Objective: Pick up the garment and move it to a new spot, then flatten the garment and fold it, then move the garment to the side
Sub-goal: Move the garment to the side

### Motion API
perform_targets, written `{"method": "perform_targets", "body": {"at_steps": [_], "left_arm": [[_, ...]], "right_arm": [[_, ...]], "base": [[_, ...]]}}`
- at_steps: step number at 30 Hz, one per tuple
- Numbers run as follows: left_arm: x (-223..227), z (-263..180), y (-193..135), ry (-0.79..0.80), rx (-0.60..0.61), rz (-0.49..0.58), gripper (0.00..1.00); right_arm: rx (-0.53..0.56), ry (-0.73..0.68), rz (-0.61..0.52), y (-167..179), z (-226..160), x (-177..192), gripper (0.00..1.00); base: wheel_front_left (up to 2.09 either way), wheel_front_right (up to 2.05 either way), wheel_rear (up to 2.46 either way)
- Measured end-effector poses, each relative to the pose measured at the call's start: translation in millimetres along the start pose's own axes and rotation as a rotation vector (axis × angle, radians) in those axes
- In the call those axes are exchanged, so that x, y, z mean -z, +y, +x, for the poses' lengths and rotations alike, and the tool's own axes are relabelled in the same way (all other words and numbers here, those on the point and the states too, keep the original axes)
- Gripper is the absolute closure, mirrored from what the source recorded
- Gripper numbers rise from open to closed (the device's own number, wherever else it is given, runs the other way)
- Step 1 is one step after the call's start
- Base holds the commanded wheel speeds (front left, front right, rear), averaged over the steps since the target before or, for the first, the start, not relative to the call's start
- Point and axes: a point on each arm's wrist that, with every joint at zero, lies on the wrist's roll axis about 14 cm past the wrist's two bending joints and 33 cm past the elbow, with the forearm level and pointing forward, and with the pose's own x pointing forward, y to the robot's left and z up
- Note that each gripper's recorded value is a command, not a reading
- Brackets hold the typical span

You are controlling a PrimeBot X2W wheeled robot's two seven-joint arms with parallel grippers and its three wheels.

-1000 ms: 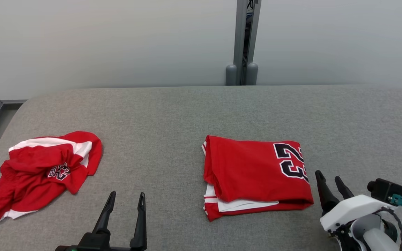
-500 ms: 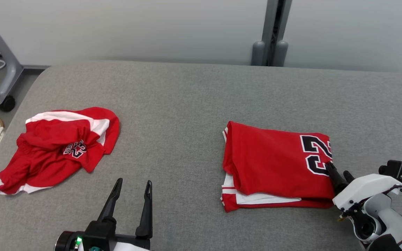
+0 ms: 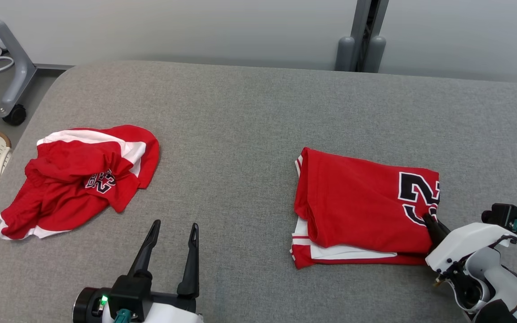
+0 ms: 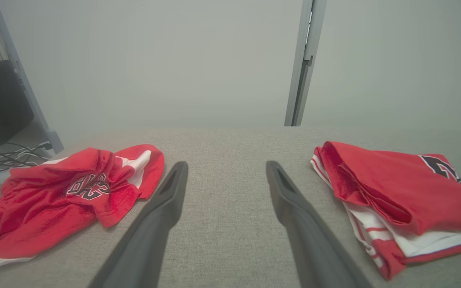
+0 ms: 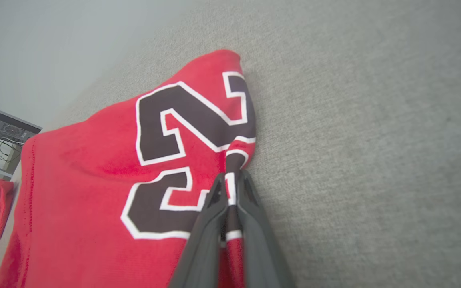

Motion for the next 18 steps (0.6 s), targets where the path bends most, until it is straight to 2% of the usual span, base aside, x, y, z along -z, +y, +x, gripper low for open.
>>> {"method": "perform_targets", "body": {"at_steps": [7,13,18], "left_arm": [[-1,5,-7,-0.003,0.023,-0.001,0.00],[-2,16,-17,-0.013,0.065,0.007,0.00],[-6,30,-38,-0.030,0.137,0.005,0.00]], "right_arm": [[-0.014,-0.074,-0.065,-2,-2,-16,1.00],[-0.024,-0.147,-0.169,-5,-6,-35,1.00],[0.013,-0.200,-0.236,-22,-18,-54,1.00]], "base": [[0.00,0.00,0.00],[0.00,0.00,0.00],[0.00,0.00,0.00]]}}
